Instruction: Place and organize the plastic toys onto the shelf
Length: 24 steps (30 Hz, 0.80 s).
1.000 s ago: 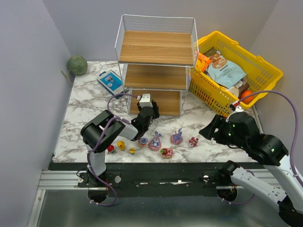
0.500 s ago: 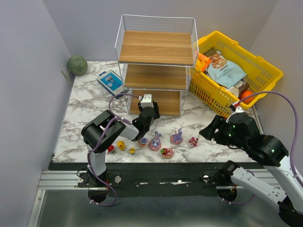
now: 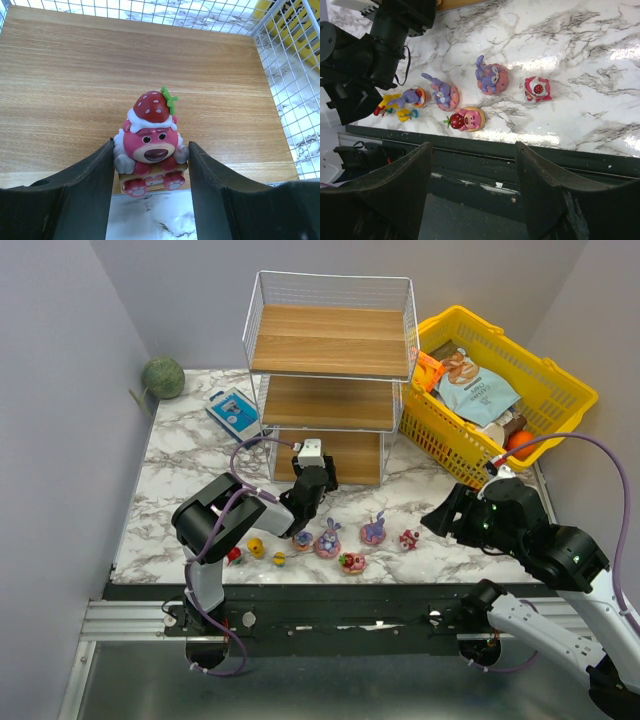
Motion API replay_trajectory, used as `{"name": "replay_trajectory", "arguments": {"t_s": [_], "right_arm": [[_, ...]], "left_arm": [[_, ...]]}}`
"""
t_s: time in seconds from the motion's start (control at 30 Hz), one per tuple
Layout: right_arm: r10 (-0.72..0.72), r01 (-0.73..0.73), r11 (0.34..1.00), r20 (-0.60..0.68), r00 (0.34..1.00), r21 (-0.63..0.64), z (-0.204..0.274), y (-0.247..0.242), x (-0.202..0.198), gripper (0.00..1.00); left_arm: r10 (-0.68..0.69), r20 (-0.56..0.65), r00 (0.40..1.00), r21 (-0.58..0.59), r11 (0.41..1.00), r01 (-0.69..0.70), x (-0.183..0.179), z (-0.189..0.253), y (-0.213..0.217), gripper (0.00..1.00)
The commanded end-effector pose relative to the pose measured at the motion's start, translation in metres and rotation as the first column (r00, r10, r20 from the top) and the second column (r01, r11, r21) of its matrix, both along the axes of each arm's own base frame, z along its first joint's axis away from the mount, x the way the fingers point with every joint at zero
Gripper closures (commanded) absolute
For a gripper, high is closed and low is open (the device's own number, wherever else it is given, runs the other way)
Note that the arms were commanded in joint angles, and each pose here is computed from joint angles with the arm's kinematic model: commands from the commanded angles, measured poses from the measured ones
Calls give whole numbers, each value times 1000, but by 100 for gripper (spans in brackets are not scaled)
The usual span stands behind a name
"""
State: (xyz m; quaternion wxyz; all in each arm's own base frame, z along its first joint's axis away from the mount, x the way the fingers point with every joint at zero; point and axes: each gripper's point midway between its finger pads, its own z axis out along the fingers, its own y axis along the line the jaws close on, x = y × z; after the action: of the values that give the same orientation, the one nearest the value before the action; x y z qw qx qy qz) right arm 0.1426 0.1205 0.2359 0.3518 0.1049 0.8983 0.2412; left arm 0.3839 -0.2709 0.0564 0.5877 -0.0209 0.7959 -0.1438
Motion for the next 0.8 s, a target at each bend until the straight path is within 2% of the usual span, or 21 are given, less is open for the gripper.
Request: {"name": "replay_trajectory", "arguments": {"t_s": [0.0,0.27,0.4,0.47,0.5,0.77], "right_arm": [[-6,7,1000,-3,1000,7,0,1,1,27],[-8,9,1000,-7,1000,8,-2,1,1,26],[-7,7,1000,-7,1000,8,-2,2,1,26],[-8,8,1000,-10,1000,7,-3,2,2,26],[-5,5,1000,-10,1000,9,-3,3,2,26],[-2,2,1000,-8,1000,11,-2,4,2,26]], "left_arm": [[-32,-158,987,129,990,52,-25,-54,10,41],[-52,-148,988,132,989,72,-27,-49,7,36],[-63,-138,988,128,988,81,-29,-44,4,23],[-60,-134,989,126,989,77,-28,-42,4,20],[-60,-135,989,126,989,77,-29,-42,4,13],[-46,-118,992,115,992,60,-27,-30,5,9]]}}
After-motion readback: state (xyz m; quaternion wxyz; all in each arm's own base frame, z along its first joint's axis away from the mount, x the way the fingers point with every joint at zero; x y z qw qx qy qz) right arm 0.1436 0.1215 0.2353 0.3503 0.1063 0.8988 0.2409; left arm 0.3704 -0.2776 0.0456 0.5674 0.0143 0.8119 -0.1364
